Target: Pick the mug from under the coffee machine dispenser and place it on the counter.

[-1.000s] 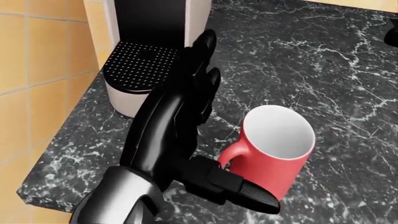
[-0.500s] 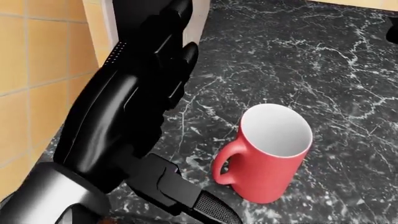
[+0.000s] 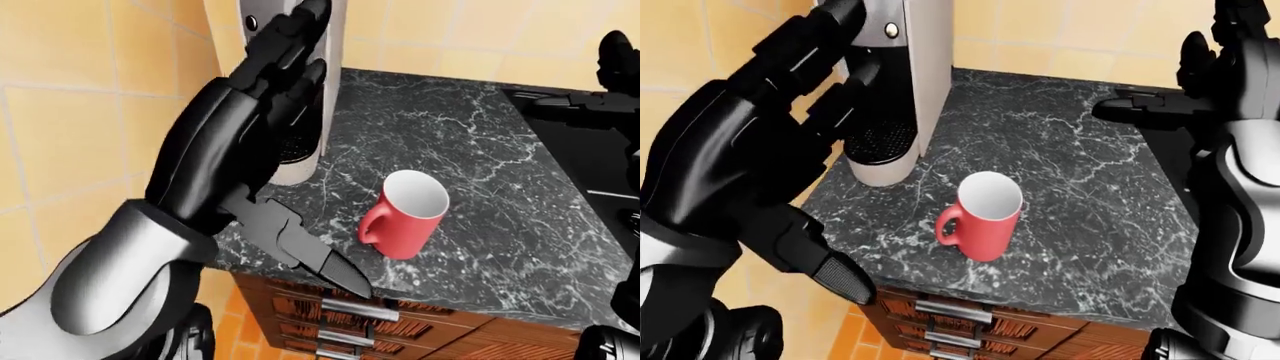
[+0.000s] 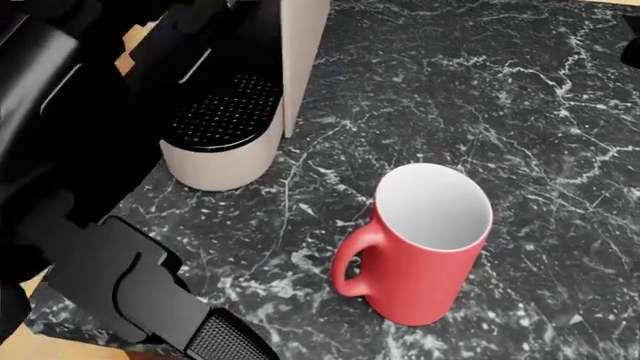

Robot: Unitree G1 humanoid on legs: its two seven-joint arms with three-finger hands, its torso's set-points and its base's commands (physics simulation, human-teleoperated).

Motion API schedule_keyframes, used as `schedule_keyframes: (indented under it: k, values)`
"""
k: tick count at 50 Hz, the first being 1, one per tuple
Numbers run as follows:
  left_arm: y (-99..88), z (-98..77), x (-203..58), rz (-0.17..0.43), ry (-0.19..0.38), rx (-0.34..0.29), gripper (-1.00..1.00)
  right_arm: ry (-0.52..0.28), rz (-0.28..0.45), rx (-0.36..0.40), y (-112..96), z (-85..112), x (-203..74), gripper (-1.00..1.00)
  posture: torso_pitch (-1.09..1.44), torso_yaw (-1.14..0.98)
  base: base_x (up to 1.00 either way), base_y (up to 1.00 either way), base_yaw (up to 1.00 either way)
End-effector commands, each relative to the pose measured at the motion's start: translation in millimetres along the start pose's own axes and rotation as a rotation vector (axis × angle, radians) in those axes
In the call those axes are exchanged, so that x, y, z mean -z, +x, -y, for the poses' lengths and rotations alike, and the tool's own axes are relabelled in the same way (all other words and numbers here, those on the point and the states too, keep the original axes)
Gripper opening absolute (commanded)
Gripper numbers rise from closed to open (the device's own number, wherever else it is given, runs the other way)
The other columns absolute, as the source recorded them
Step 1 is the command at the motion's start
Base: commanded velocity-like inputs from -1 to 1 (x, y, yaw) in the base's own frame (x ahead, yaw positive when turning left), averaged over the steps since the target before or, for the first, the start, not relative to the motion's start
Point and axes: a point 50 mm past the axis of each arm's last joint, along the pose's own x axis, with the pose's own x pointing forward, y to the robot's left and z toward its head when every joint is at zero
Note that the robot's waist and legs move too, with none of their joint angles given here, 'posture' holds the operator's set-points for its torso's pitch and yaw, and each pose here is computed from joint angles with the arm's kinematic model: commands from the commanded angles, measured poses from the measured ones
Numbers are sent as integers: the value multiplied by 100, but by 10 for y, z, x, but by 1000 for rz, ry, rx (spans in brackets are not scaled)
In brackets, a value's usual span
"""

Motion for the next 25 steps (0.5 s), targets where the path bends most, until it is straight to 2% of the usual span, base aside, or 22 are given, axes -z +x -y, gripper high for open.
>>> schedule_keyframes:
  k: [1,5,15,25]
  values:
    - [-4,-27,-113,53,10,8,100,-8,90,12,-9,33,-197,100,0,0,0,0,0]
    - [-10,-113,-216,84,26,-5,100,-9,90,11,-7,26,-191,100,0,0,0,0,0]
    - [23,-452,-486,166,85,-114,100,-10,91,12,-5,35,-202,100,0,0,0,0,0]
    - [20,-620,-683,209,127,-166,100,-11,94,12,0,34,-224,100,0,0,0,0,0]
